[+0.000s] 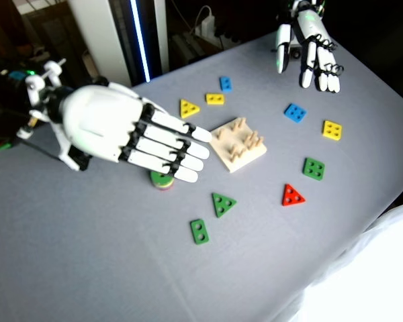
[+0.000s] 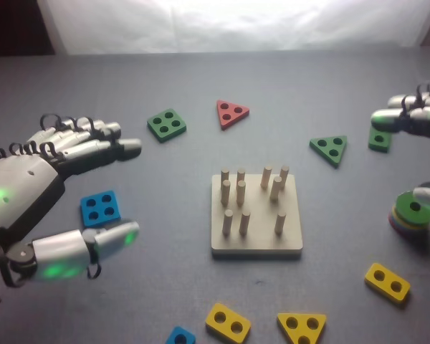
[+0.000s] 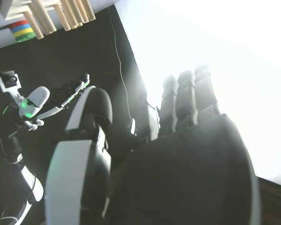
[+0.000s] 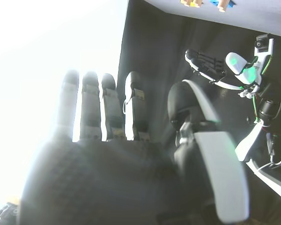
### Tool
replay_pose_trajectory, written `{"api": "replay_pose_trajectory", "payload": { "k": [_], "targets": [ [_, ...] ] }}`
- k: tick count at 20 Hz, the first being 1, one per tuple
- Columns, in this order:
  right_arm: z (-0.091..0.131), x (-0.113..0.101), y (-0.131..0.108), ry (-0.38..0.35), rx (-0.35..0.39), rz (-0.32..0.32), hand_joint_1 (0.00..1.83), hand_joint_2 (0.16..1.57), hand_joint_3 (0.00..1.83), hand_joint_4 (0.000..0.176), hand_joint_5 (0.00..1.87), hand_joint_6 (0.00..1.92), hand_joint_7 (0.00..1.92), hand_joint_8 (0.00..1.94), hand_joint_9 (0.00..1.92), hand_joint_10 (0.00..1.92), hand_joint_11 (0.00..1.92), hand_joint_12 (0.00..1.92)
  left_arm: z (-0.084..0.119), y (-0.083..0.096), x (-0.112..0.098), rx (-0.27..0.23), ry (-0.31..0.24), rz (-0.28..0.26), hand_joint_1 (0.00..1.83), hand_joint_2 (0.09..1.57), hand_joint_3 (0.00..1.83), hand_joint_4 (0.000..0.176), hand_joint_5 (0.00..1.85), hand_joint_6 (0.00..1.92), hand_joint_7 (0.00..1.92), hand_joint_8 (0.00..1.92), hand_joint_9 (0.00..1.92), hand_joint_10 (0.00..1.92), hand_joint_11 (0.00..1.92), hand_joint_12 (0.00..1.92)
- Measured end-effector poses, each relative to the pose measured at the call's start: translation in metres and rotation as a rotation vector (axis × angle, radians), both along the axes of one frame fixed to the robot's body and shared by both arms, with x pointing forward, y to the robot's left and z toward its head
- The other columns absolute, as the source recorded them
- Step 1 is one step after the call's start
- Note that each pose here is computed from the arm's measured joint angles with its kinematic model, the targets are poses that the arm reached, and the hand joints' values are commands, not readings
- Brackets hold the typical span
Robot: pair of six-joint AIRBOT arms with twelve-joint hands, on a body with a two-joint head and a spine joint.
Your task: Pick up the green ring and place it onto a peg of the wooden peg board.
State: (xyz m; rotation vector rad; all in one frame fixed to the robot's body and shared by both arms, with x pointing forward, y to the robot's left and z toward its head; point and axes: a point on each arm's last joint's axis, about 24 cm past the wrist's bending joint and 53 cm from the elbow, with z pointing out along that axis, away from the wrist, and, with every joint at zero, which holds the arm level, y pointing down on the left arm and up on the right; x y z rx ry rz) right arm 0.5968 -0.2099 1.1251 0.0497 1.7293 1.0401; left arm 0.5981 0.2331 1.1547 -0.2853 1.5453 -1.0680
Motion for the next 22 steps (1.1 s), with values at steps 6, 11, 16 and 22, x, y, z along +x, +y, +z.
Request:
{"api": "replay_pose_trajectory", "payload": {
  "k": [6, 11, 16, 22],
  "targets": [
    [-0.006, 0.001, -0.001, 0.015, -0.025, 0.002, 0.78, 1.01, 0.00, 0.144, 0.19, 0.00, 0.27, 0.00, 0.42, 0.00, 0.11, 1.05, -0.005, 0.004, -0.001, 0.008, 0.015, 0.008, 0.80, 1.10, 0.00, 0.028, 0.56, 0.00, 0.25, 0.00, 0.17, 0.00, 0.00, 0.04],
    [-0.034, 0.000, -0.004, 0.087, -0.139, 0.025, 0.82, 0.89, 0.00, 0.158, 0.11, 0.00, 0.14, 0.00, 0.32, 0.00, 0.12, 0.92, -0.006, 0.005, -0.001, 0.000, 0.024, 0.009, 0.77, 1.12, 0.01, 0.017, 0.55, 0.00, 0.23, 0.00, 0.17, 0.00, 0.02, 0.05],
    [-0.044, 0.010, 0.004, 0.092, -0.210, 0.048, 0.92, 0.89, 0.00, 0.176, 0.11, 0.00, 0.13, 0.00, 0.35, 0.01, 0.23, 0.90, -0.008, 0.006, -0.001, 0.000, 0.030, 0.008, 0.81, 1.12, 0.00, 0.015, 0.52, 0.00, 0.24, 0.00, 0.19, 0.00, 0.00, 0.34],
    [-0.068, 0.017, 0.016, 0.103, -0.348, 0.087, 1.00, 0.92, 0.01, 0.176, 0.21, 0.01, 0.18, 0.01, 0.36, 0.01, 0.17, 0.91, -0.011, 0.006, -0.001, 0.001, 0.037, 0.008, 0.83, 1.12, 0.00, 0.036, 0.49, 0.00, 0.24, 0.00, 0.19, 0.00, 0.00, 0.36]
  ]
}}
